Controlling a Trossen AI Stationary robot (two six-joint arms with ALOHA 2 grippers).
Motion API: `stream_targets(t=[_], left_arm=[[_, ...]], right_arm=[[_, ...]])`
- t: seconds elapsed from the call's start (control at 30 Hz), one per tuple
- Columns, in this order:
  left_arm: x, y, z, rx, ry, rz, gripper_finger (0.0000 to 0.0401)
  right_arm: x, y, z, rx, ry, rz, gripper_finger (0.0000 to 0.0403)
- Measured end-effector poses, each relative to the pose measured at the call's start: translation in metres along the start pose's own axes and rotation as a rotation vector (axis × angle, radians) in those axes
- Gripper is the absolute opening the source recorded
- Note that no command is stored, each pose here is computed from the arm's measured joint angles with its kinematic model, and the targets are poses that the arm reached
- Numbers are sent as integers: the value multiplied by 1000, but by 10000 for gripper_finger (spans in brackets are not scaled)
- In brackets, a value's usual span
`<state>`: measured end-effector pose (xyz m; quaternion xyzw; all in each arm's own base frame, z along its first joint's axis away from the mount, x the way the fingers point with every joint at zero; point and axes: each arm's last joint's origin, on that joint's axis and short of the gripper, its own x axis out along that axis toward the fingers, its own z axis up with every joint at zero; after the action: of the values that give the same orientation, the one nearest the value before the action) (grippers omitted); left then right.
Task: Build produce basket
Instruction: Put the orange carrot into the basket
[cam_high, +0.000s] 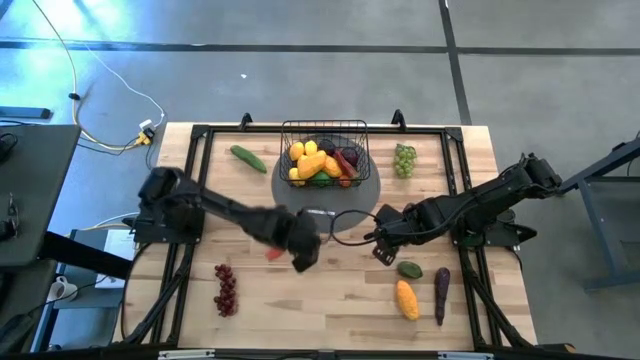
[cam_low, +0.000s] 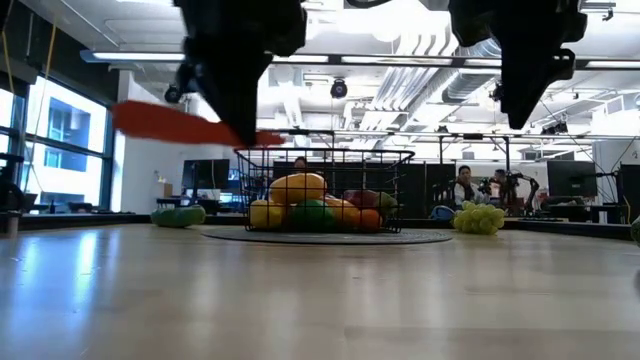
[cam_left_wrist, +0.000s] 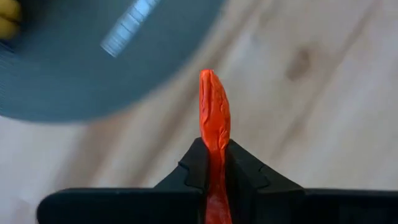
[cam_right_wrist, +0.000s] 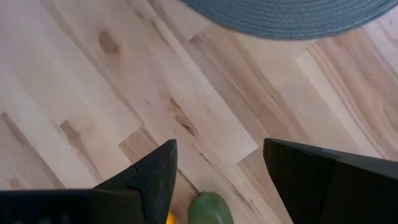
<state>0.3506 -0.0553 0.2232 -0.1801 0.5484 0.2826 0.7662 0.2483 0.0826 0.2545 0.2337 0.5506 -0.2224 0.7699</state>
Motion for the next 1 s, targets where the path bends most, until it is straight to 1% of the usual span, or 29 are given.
stream_targets(t=[0.3,0.47,0.67,0.77,0.87,1.0], left_arm=[[-26,77,56,57,-140,34,17],[-40,119,86,92,-288,23,17],[-48,163,121,152,-486,-19,17],[-51,178,134,222,-592,-16,17],[-55,187,143,275,-679,-8,17],[-59,196,151,409,-758,-30,17]], right_arm=[[0,0,3,137,-66,-21,220],[0,-1,8,254,-125,-27,220],[2,-7,16,375,-138,-40,220],[3,-10,19,404,-143,-41,220],[3,-12,22,452,-151,-46,220],[4,-15,25,501,-166,-53,220]])
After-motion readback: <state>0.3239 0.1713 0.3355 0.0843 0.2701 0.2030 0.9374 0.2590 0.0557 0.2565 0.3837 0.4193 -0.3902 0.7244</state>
